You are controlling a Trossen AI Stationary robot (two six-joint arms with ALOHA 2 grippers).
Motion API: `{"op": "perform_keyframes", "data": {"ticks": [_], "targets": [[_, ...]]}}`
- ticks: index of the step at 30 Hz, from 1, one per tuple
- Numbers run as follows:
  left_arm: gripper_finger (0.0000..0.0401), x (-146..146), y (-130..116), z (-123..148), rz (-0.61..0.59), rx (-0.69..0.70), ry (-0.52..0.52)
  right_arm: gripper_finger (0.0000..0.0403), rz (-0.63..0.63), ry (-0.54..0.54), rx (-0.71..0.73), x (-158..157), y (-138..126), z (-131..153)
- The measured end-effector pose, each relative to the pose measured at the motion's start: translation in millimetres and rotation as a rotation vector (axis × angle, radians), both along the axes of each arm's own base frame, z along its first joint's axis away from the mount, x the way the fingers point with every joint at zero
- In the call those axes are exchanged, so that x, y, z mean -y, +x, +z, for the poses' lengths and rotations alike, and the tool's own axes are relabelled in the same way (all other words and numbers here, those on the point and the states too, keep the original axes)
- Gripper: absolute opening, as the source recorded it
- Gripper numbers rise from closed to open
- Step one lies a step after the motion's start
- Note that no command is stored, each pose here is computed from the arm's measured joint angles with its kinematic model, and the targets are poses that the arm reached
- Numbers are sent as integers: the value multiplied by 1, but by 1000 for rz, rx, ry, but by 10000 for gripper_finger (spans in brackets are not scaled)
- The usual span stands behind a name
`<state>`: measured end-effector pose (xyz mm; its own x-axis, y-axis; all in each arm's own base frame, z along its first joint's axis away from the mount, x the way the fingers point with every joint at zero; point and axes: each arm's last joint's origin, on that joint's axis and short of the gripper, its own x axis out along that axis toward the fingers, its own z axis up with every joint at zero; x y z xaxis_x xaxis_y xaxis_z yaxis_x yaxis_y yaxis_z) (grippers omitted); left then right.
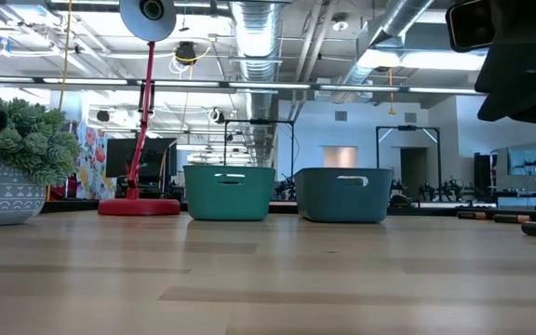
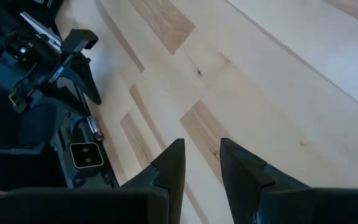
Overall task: Sort batteries
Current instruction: Put the silver battery into the blue bin
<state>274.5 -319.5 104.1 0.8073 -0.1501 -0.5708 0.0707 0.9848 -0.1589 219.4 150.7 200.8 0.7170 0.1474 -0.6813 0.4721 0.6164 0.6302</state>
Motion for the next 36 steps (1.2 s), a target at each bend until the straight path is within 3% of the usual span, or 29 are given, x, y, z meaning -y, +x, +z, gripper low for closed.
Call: {"op": "perform_keyframes", "data": {"ticks": [21,36], "targets": [[171,-9,17,3,-45,10,-43,117,5,-6,-1,0,0,0],[171,-24,32,2,-20,22,12,117,4,-7,-2,0,0,0]]}}
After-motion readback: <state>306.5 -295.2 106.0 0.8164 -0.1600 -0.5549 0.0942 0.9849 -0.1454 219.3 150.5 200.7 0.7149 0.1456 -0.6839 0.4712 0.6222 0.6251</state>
